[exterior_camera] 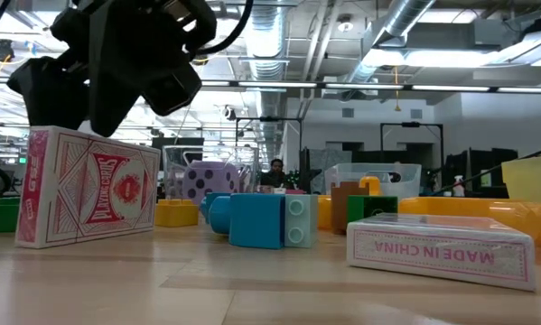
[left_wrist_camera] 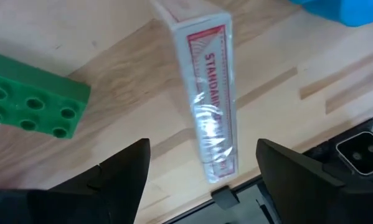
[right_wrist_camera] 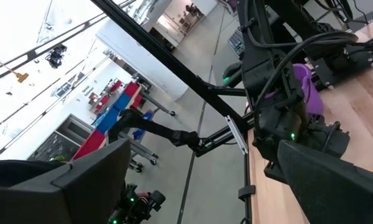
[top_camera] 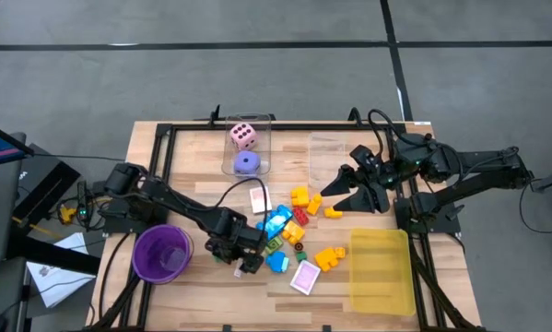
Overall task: Pick & Place Toys
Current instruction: Put the red deck of cards into the right transparent bin
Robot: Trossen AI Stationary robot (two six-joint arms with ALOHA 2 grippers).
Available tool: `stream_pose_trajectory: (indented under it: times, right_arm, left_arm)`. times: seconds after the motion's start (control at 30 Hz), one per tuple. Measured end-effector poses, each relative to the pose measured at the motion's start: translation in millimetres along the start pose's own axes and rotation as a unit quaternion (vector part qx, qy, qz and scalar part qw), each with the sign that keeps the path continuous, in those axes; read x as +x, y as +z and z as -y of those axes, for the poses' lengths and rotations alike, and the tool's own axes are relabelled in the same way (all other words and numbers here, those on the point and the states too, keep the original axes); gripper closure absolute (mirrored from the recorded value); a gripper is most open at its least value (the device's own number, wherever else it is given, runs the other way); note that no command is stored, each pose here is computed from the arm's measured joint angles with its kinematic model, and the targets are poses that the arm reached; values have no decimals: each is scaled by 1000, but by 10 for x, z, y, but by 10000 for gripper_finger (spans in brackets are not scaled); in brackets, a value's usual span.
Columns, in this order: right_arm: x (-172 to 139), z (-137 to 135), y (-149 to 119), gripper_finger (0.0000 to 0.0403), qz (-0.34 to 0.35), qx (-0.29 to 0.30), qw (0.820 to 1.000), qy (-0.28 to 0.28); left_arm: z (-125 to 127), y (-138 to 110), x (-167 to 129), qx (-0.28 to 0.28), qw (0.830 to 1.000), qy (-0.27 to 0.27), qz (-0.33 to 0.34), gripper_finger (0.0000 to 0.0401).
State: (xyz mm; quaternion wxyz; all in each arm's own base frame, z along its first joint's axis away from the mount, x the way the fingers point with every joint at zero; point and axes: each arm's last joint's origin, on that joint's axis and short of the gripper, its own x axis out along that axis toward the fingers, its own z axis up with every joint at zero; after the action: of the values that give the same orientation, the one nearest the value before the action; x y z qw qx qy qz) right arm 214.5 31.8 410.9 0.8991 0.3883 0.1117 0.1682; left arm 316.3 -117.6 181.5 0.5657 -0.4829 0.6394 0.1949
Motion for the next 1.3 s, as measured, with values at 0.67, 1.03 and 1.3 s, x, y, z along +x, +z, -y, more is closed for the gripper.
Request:
stream_pose_trajectory:
  times: [0.67, 1.03, 1.3]
  right_arm:
    - [-1, -1, 1, 3, 0, -1, 1000, 0]
    - [-1, -1, 1, 3, 1, -4, 1000, 0]
    - [-1, -1, 0, 3, 0, -8, 1000, 1]
  left_arm:
    - [6, 9, 81, 1, 1000, 8, -1, 153]
    - [13, 15, 81, 5, 1000, 5, 8, 174]
    - [-114, 43, 279, -22, 999, -21, -12, 175]
